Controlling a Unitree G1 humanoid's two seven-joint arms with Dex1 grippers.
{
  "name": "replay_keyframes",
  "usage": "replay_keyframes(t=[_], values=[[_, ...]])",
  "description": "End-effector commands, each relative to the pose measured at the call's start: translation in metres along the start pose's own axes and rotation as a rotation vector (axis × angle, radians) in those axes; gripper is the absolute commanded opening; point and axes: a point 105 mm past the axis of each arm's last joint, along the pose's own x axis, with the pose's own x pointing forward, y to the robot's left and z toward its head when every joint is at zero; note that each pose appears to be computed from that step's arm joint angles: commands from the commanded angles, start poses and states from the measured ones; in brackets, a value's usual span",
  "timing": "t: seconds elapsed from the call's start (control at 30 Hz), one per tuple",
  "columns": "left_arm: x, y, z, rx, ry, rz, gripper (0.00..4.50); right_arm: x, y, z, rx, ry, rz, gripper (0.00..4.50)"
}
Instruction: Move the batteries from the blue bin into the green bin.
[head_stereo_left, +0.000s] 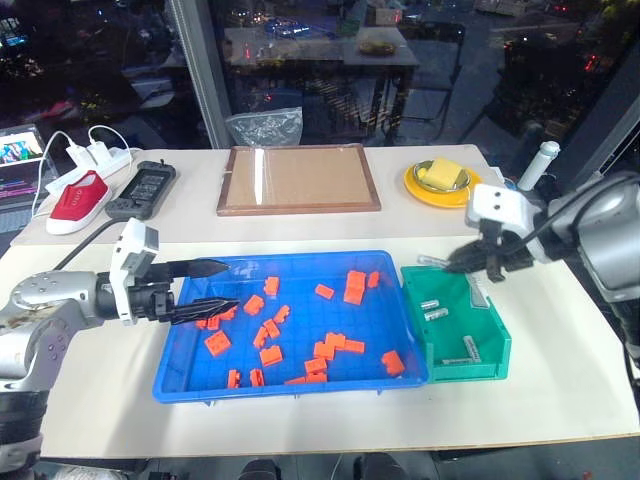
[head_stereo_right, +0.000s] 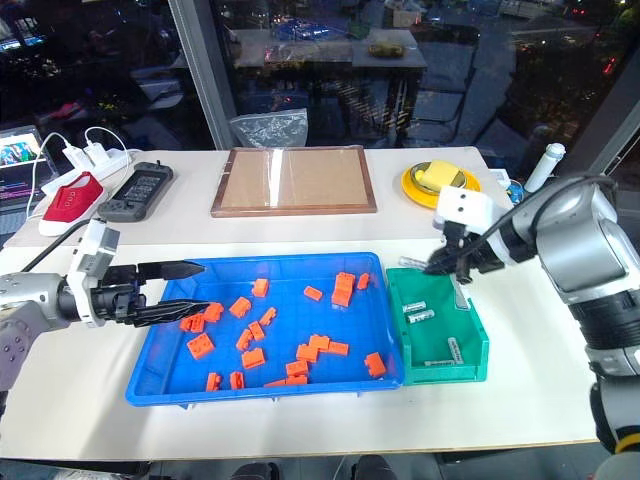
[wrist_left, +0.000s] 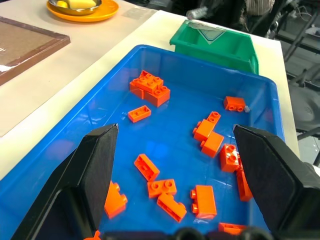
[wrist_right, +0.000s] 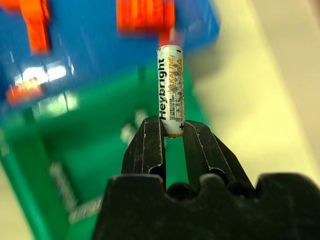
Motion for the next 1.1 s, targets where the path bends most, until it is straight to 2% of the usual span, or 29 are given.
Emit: replay_keyframes(t=[0.03, 0.2, 0.27, 0.3, 0.5, 0.57, 0.6, 0.7, 0.83, 0.9, 1.0, 1.1], values=[[0.002, 0.003, 0.006, 0.040, -0.009, -0.014, 3.95, 0.008, 0.013, 0.002, -0.022, 0.002, 0.034, 0.24], [0.006, 0.006, 0.003, 0.045, 0.002, -0.010, 3.95, 0.023, 0.017, -0.007, -0.012, 0.032, 0.031, 0.24], [0.006, 0.007, 0.004, 0.057, 0.003, -0.007, 3.95, 0.022, 0.014, -0.009, 0.005, 0.041, 0.017, 1.26], [0.006, 0.008, 0.006, 0.080, 0.000, -0.003, 3.95, 0.020, 0.013, -0.008, 0.010, 0.039, 0.020, 1.44], [0.005, 0.024, 0.011, 0.161, 0.014, 0.131, 3.95, 0.005, 0.007, -0.002, 0.016, 0.008, -0.003, 3.52], [0.004, 0.032, 0.011, 0.144, 0.020, 0.220, 3.95, 0.000, 0.000, 0.003, 0.003, -0.052, -0.040, 4.17], [0.002, 0.038, 0.013, 0.126, 0.019, 0.280, 3.95, -0.002, -0.003, 0.006, -0.006, -0.092, -0.062, 4.17], [-0.005, 0.040, 0.027, 0.089, -0.051, 0.327, 3.95, -0.015, -0.024, 0.025, 0.044, -0.356, -0.174, 4.17], [-0.016, 0.043, 0.019, 0.075, -0.027, 0.378, 3.95, -0.027, -0.049, 0.038, 0.041, -0.586, -0.391, 4.17], [-0.015, 0.045, 0.016, 0.059, -0.035, 0.396, 3.95, -0.023, -0.052, 0.038, 0.091, -0.640, -0.405, 4.17], [-0.014, 0.050, 0.011, 0.000, -0.061, 0.434, 3.95, -0.008, -0.042, 0.029, 0.178, -0.657, -0.300, 4.17], [-0.019, 0.050, 0.006, -0.021, -0.060, 0.448, 3.95, -0.003, -0.044, 0.021, 0.224, -0.671, -0.309, 4.17]])
